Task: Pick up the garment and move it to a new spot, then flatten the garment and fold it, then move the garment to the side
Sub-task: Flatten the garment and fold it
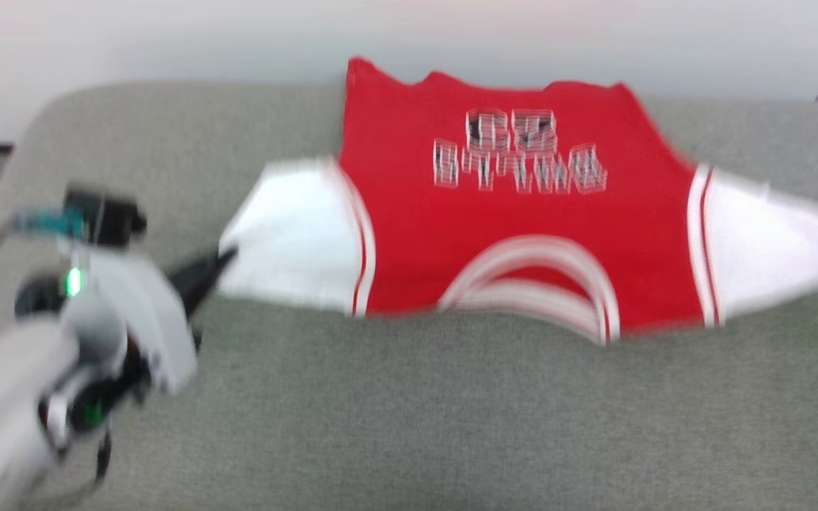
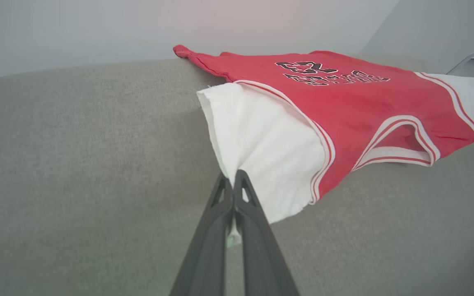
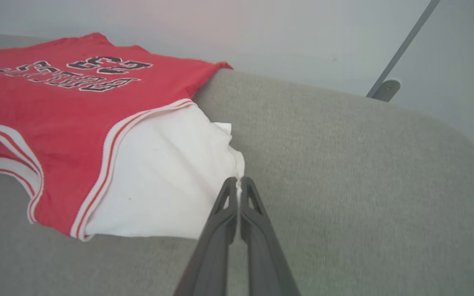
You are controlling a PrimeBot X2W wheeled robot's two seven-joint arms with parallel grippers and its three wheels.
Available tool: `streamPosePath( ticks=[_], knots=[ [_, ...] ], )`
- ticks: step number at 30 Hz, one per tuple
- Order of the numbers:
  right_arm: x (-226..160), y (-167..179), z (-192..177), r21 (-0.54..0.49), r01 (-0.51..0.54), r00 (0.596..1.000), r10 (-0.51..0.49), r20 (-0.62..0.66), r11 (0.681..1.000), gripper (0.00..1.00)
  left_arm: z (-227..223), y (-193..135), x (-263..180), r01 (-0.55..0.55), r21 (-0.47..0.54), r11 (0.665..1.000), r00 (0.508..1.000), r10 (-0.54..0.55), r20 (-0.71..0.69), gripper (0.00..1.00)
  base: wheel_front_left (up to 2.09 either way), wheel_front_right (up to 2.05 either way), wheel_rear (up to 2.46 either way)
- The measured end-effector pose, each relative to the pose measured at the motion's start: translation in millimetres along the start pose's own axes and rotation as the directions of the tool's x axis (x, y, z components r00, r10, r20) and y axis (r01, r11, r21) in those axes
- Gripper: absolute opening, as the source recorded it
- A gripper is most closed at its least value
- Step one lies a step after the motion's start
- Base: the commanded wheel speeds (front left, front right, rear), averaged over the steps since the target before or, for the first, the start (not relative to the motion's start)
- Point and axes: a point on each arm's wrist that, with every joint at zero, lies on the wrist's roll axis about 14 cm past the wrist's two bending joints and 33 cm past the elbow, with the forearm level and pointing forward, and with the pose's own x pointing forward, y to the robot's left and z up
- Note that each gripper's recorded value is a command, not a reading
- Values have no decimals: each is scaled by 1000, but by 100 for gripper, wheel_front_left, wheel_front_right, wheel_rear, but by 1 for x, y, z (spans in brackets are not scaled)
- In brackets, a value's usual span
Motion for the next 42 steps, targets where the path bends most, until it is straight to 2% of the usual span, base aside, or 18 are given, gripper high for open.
streamPosePath(
  ticks=[5,11,15,23,24,25,26,27,34,38,42],
  knots=[
    [-45,6,-42,49,-12,993,17,-116,999,0,-38,-13,-48,-29,-51,998,999,27,-41,0,0,0,0],
    [-83,17,-89,112,-16,974,41,-221,994,0,-63,-22,-88,-68,-85,994,997,63,-51,0,0,0,0],
    [-92,27,-111,147,-26,962,64,-265,989,0,-80,-23,-100,-95,-118,988,993,87,-73,0,0,0,0],
    [-87,36,-126,147,-21,950,66,-305,989,0,-106,-19,-98,-139,-158,978,986,122,-113,0,0,0,0],
    [-86,38,-126,144,-23,949,67,-308,989,6,-108,-19,-97,-141,-161,977,986,123,-113,0,0,0,0],
    [-85,39,-126,137,-24,949,66,-310,990,46,-109,-19,-95,-141,-162,977,986,124,-112,0,0,0,0],
    [-83,39,-125,134,-23,949,64,-310,991,96,-108,-19,-93,-139,-166,976,987,124,-100,0,0,0,0],
    [-82,40,-124,132,-22,948,63,-313,991,100,-107,-18,-91,-142,-168,975,987,128,-92,0,0,0,0],
    [-74,40,-98,105,-21,965,47,-258,994,100,-108,-16,-77,-139,-163,977,989,131,-65,0,0,0,0],
    [-66,41,-62,73,-29,984,41,-171,997,100,-106,-18,-68,-128,-171,977,991,121,-49,0,0,0,0],
    [-47,45,-11,8,-39,998,39,-41,999,100,-104,-19,-59,-120,-167,979,993,116,-32,0,0,0,0]
  ],
)
